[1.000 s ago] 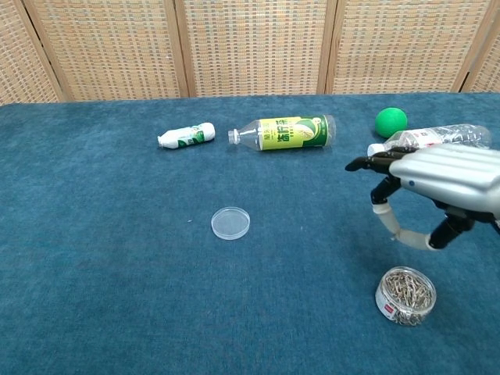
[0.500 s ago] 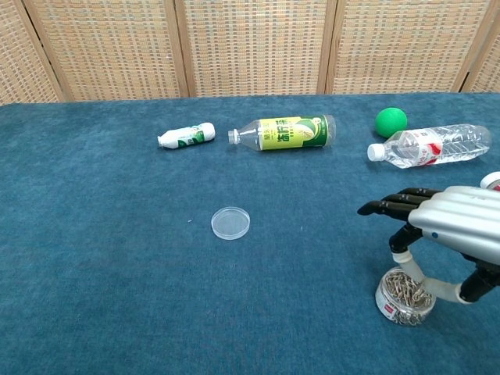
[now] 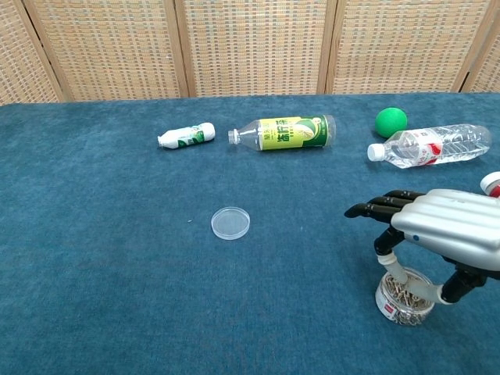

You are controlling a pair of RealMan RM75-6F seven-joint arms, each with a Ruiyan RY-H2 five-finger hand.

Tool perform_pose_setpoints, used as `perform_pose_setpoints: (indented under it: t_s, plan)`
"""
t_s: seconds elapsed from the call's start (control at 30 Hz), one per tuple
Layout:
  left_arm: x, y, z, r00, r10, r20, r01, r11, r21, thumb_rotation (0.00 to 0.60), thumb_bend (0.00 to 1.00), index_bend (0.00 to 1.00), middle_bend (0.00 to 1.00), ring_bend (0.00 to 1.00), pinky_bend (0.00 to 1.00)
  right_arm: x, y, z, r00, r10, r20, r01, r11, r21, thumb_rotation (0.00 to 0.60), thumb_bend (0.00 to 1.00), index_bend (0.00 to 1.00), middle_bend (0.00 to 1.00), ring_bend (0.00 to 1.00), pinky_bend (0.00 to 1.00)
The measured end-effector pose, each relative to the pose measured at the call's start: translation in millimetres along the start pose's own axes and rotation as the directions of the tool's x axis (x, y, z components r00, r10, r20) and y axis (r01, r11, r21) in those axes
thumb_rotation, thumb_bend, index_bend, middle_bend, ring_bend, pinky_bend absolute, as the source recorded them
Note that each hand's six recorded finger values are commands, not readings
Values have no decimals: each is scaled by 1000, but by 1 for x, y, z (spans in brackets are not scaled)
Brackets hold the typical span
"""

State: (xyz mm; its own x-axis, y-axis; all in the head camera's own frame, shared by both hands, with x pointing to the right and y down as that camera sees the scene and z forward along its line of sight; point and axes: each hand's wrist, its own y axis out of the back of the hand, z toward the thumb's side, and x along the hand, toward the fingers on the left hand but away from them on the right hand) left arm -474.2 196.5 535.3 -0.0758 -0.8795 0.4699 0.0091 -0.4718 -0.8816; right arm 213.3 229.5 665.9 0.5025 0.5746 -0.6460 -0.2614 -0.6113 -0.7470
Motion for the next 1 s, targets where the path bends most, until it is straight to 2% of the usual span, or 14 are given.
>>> perform_pose_setpoints:
  t_s: [0.27, 0.43, 0.87, 1.0]
  plan:
    - [0, -1, 0, 1000, -2, -1, 2, 1000, 0, 600, 0, 0, 0, 0, 0, -4, -3, 0, 1000, 11, 13, -11, 1000, 12, 600, 438, 645, 32, 0, 0]
    - [0, -1, 0, 1000, -3, -1, 3, 1000, 1, 600, 0, 0, 0, 0, 0, -1, -3, -2, 1000, 17, 19, -18, 999, 27, 600, 303, 606, 33, 0, 0]
    - [0, -1, 1, 1000, -1, 2, 1, 1000, 2, 600, 0, 0, 0, 0, 0, 2, 5, -3, 1000, -6, 26, 5, 1000, 26, 600, 302, 590, 33, 0, 0]
    - [0, 0, 0, 1000, 0, 0, 0, 1000, 1, 600, 0, 0, 0, 0, 0, 6, 13, -3, 999, -29, 28, 29, 999, 18, 600, 302, 590, 33, 0, 0]
